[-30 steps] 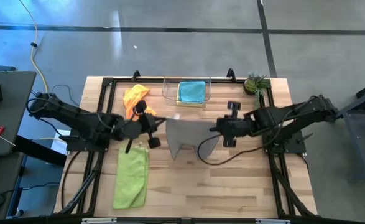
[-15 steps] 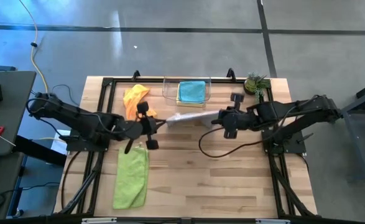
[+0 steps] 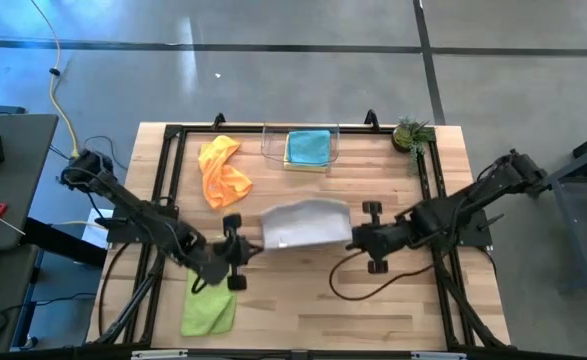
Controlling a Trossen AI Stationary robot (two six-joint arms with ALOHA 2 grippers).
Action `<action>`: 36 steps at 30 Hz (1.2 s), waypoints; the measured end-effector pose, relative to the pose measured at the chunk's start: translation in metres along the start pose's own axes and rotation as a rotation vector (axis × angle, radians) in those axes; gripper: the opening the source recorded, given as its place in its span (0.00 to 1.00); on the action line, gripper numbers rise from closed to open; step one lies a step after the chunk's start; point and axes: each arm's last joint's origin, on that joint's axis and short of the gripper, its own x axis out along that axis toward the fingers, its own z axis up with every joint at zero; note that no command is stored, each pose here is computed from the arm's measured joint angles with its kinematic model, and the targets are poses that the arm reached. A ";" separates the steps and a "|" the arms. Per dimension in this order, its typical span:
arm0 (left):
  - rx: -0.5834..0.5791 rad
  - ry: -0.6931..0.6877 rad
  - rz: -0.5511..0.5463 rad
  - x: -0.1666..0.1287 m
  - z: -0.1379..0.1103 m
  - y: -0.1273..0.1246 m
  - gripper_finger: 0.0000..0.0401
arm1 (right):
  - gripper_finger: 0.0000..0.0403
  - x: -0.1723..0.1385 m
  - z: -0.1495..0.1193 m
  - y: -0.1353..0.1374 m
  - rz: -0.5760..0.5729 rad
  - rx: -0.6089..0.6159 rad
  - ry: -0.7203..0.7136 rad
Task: Fold microfiber towels
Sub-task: Fold the gray towel on the table
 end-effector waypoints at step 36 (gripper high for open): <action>-0.170 0.225 -0.265 0.020 -0.040 -0.043 0.28 | 0.29 0.043 -0.015 0.031 0.214 0.135 -0.044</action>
